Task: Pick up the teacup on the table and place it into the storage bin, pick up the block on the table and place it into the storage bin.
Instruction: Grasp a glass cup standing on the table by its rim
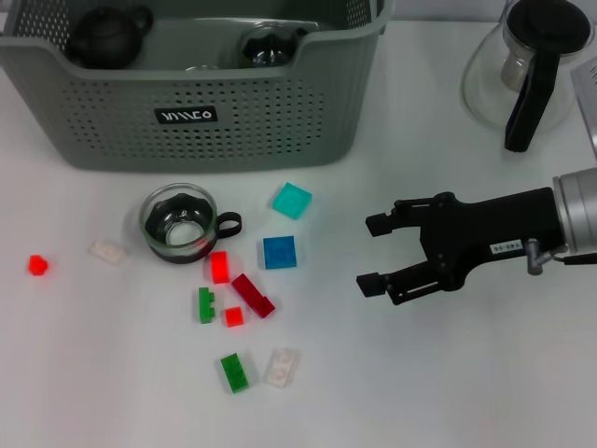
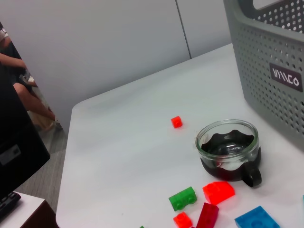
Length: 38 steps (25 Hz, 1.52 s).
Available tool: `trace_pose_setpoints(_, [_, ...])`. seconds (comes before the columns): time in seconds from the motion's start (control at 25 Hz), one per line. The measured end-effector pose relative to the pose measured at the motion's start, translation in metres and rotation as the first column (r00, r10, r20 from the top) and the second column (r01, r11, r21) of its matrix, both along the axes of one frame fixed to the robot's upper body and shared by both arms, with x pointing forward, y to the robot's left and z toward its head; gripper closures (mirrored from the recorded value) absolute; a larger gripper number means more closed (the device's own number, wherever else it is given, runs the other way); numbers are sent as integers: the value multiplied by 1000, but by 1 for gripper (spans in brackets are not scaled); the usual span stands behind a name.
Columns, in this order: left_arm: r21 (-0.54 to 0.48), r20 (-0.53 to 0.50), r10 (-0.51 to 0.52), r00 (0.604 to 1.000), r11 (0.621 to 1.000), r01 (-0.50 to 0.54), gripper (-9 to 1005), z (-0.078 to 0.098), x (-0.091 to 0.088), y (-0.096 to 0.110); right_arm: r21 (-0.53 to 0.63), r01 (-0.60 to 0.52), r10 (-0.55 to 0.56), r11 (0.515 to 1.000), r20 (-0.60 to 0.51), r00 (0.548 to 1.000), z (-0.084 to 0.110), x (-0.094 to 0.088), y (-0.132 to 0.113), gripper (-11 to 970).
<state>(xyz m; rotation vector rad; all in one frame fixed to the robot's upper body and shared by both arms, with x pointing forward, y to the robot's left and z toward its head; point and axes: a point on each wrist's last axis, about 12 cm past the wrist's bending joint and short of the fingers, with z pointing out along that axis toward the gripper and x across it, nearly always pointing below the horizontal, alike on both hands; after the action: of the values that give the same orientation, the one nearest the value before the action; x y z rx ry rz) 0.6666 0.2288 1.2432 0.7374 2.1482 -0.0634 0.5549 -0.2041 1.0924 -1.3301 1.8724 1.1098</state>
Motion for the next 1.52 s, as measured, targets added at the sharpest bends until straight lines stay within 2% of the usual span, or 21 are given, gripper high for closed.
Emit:
trace_pose_setpoints(0.16, [-81,-22,-93,995,993,91,346,24,-31,19,2,5,-5,1000,6,1000,2,2,-2,14])
trace_pose_setpoints(0.28, [-152,-11,-271,962,952,267,242,32,-62,26,7,17,-17,1000,11,1000,3,3,-4,14])
trace_pose_setpoints(0.36, [-177,26,-400,916,900,398,172,34,-84,30,8,21,-22,1000,14,1000,3,3,-5,14])
trace_pose_setpoints(0.44, [-180,52,-487,872,854,488,173,35,-99,32,8,27,-27,1000,15,1000,3,4,-6,14])
trace_pose_setpoints(0.6, [-149,68,-595,801,788,598,174,31,-123,34,15,40,-40,999,16,999,5,5,-9,14])
trace_pose_setpoints(0.68, [-123,49,-655,754,745,656,175,23,-136,33,21,46,-46,999,16,999,5,6,-9,14])
trace_pose_setpoints(0.84, [-110,-23,-696,717,715,691,177,8,-145,32,29,50,-51,998,10,999,5,5,-8,14])
trace_pose_setpoints(1.12, [-12,-228,-667,709,730,683,180,-31,-144,20,36,70,-69,997,-18,997,2,4,-7,14])
trace_pose_setpoints(1.32, [73,-329,-660,676,696,714,180,-53,-141,3,50,88,-87,995,-25,996,3,5,-7,14])
trace_pose_setpoints(1.52, [160,-387,-631,672,672,723,181,-65,-137,-3,54,105,-103,993,-39,994,3,6,-5,14])
